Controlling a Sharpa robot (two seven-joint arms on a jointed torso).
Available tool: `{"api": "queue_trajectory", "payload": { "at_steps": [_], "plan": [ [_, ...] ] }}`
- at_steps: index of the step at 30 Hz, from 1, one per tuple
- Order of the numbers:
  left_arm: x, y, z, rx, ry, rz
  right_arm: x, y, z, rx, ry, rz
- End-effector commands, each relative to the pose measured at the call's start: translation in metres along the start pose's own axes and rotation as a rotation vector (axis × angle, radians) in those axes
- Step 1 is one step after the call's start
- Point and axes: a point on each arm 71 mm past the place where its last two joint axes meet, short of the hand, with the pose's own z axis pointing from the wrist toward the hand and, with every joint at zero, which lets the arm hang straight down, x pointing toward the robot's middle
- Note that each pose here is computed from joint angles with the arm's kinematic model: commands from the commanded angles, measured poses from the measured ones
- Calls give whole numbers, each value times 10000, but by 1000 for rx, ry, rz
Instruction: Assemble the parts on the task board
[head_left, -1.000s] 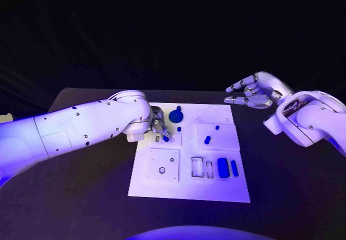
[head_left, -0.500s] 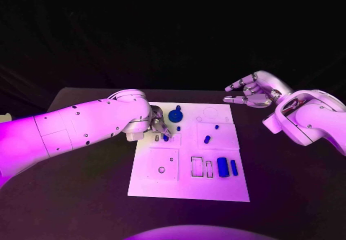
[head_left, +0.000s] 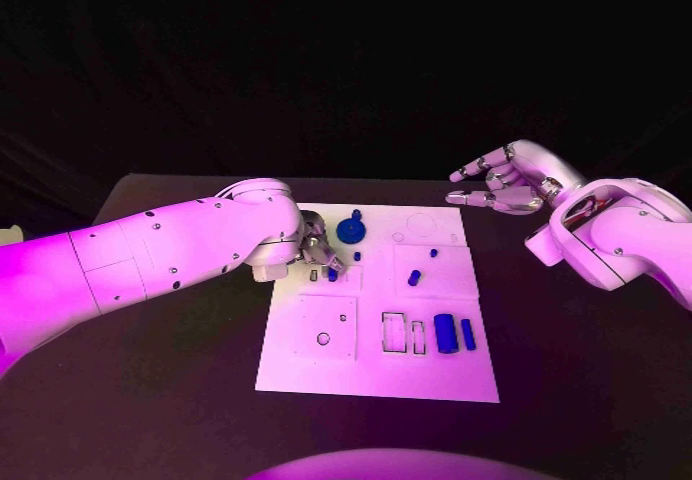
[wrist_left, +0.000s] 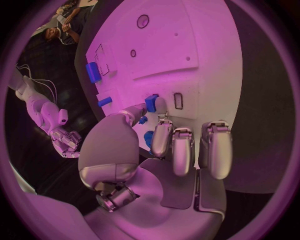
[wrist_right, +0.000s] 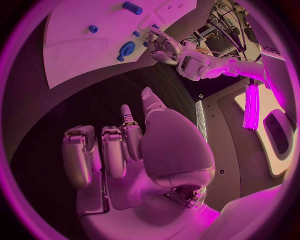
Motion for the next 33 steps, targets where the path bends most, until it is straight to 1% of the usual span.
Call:
{"api": "queue_trajectory", "payload": {
  "at_steps": [1,9,17,22,28,30,33],
  "plan": [
    [49,43,13,-82,20,2,13,9,-1,-8,12,-3],
    [41,66,6,-87,12,-5,10,7,-3,-7,11,-3],
    [-2,129,-49,-77,-22,-40,4,-2,-3,-5,10,-3],
    [-63,149,-111,-56,-53,-72,2,-9,0,-3,10,-3],
    [-156,140,-196,-20,-77,-106,-3,-22,6,0,8,-2],
    [-201,138,-235,-6,-79,-112,-4,-25,8,1,8,-2],
    [-271,148,-295,8,-64,-104,-4,-31,11,2,8,-1]
  ]
}}
